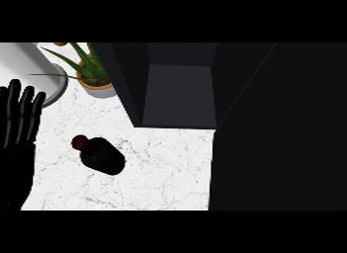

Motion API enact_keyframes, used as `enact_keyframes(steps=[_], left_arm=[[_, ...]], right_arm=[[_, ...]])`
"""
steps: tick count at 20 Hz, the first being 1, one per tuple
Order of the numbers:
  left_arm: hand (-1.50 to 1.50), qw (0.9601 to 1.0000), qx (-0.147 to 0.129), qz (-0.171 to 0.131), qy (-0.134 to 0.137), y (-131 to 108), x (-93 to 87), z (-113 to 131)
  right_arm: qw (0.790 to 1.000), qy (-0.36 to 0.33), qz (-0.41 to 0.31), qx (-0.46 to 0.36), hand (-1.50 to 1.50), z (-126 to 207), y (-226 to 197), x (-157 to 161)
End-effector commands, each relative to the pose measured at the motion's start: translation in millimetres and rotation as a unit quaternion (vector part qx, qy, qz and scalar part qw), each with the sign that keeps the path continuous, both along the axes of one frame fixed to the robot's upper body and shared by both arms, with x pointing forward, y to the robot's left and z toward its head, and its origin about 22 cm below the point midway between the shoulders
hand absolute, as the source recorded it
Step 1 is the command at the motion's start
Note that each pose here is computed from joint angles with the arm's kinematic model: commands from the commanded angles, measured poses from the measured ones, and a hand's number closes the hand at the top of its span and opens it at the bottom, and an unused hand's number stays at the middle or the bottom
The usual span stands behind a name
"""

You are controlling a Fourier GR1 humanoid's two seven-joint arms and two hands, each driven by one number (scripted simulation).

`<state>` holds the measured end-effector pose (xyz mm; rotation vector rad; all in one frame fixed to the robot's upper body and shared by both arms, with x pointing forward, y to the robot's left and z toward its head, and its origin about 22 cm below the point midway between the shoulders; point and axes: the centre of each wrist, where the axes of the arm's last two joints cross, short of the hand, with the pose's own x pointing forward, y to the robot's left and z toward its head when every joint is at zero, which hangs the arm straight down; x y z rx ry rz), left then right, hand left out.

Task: Pick up the wine, place it into the cabinet and close the cabinet

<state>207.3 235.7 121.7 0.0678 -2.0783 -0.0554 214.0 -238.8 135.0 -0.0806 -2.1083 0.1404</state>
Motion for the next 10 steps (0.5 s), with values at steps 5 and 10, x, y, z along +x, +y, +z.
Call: enact_keyframes(steps=[5, 10], left_arm=[[-1.50, 0.9585, 0.012, -0.282, -0.037, -10, 16.4, 13], [-1.50, 0.9041, -0.025, -0.420, 0.074, -2, 11.1, -13]], right_arm=[[1.000, 0.010, -0.006, 0.006, -1.50, -1, 2, -16], [0.989, 0.073, 0.107, 0.070, -1.50, -4, 29, -37]])
